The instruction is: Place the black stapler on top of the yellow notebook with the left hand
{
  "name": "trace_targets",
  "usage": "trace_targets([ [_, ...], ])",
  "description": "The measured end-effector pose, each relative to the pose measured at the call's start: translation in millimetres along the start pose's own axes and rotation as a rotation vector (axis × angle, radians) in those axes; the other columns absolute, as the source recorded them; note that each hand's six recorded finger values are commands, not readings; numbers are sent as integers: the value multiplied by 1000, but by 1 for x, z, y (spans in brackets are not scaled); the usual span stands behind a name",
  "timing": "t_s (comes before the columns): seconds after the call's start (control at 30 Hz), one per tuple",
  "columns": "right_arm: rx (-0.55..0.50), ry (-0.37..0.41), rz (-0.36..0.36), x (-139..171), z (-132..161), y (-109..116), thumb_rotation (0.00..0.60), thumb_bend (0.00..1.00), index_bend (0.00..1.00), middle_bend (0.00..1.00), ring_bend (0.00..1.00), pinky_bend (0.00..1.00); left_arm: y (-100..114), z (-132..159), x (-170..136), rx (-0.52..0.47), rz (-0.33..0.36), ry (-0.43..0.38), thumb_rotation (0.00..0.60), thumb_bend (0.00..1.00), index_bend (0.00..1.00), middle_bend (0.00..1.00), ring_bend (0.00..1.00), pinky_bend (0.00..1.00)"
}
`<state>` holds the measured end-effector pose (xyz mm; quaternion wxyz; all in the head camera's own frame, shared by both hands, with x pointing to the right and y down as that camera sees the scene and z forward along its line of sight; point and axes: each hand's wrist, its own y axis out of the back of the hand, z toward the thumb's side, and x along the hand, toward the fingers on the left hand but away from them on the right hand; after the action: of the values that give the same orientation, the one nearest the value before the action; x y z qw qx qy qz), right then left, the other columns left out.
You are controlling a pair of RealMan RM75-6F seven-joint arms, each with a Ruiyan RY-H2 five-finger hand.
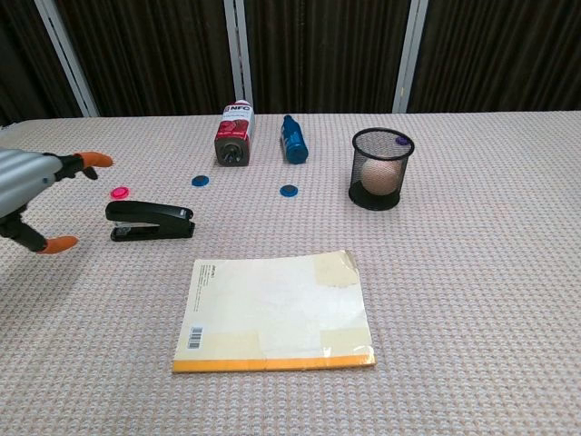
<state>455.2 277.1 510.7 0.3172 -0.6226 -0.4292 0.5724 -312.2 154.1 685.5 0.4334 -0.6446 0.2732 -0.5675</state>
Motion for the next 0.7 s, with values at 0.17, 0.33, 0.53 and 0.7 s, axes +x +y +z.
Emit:
trace_targets([
  [0.17, -2, -6, 2, -2, -1, 0, 600, 62, 0, 0, 0, 0, 0, 22, 24, -5, 3, -19, 600, 288, 109, 184, 188, 265],
  [0.33, -12, -14, -5, -4, -4, 3, 600, 62, 0, 0, 0, 0, -4, 33, 35, 9, -31, -20, 600, 288, 125, 204, 207, 259],
  [0.53, -13, -18, -5, -6, -5, 4, 600, 61, 0, 0, 0, 0, -10, 37, 44, 5, -83, -11, 600, 289, 163, 235, 235, 261],
  [0.7, -9, -21, -3, -6, -5, 3, 600, 61, 0, 0, 0, 0, -11, 33, 51, 16, -80, 6, 600, 291, 181, 248, 240, 260],
])
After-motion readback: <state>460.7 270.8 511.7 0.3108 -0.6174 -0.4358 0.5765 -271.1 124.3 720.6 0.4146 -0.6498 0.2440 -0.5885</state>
